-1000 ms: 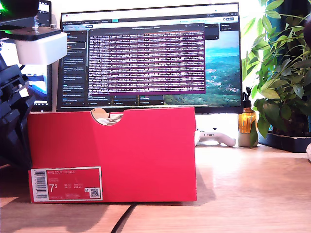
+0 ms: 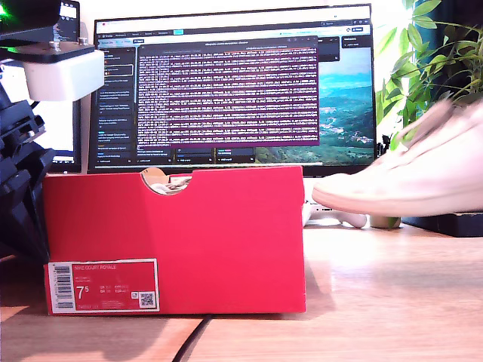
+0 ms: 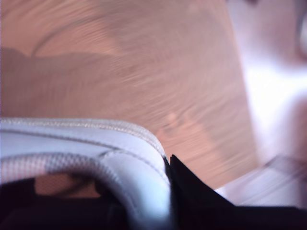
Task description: Pack the white shoes by picking the first shoe and placing it inside the red shoebox, left side, then picking and rotating the second shoe and placing it in the shoebox
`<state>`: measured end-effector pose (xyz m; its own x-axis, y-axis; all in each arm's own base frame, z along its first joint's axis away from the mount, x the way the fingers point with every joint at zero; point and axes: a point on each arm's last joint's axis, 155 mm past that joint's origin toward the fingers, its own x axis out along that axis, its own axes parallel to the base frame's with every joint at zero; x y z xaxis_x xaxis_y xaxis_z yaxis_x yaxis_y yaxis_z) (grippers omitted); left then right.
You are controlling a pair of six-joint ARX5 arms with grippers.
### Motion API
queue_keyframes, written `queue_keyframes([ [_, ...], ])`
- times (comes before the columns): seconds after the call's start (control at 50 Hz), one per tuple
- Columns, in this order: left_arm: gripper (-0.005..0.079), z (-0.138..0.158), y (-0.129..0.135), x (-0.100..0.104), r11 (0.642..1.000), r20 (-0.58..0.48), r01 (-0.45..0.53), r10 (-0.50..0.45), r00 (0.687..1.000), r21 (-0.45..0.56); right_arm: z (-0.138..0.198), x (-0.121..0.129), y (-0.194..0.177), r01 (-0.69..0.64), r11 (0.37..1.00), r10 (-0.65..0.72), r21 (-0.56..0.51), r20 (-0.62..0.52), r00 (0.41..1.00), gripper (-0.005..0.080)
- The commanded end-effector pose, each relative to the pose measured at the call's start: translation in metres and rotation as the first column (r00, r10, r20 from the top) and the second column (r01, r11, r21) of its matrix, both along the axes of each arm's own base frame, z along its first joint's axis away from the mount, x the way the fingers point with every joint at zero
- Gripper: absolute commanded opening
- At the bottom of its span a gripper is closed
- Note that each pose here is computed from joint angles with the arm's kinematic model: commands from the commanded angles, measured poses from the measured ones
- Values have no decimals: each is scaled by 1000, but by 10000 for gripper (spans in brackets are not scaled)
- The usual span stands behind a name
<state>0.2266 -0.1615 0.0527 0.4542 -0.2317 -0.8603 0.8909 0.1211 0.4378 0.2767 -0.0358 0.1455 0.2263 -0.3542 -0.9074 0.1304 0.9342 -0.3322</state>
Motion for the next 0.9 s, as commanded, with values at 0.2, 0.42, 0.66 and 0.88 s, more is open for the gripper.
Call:
queue_keyframes([
  [0.2, -16, 3, -3, 2, 1000, 7, -1, 1, 1000, -14, 84, 77, 67, -466, 883, 427, 60, 312, 849, -13],
  [0.42, -16, 4, -3, 2, 1000, 8, -1, 1, 1000, -14, 139, 104, 157, -819, 570, 723, -69, 515, 460, -13],
  [0.66, -16, 3, -3, 2, 1000, 7, -1, 1, 1000, -14, 183, 116, 236, -898, 318, 803, -305, 590, 83, -13],
  [0.88, -16, 3, -3, 2, 1000, 7, -1, 1, 1000, -14, 198, 136, 278, -856, 229, 808, -463, 580, -98, -13],
])
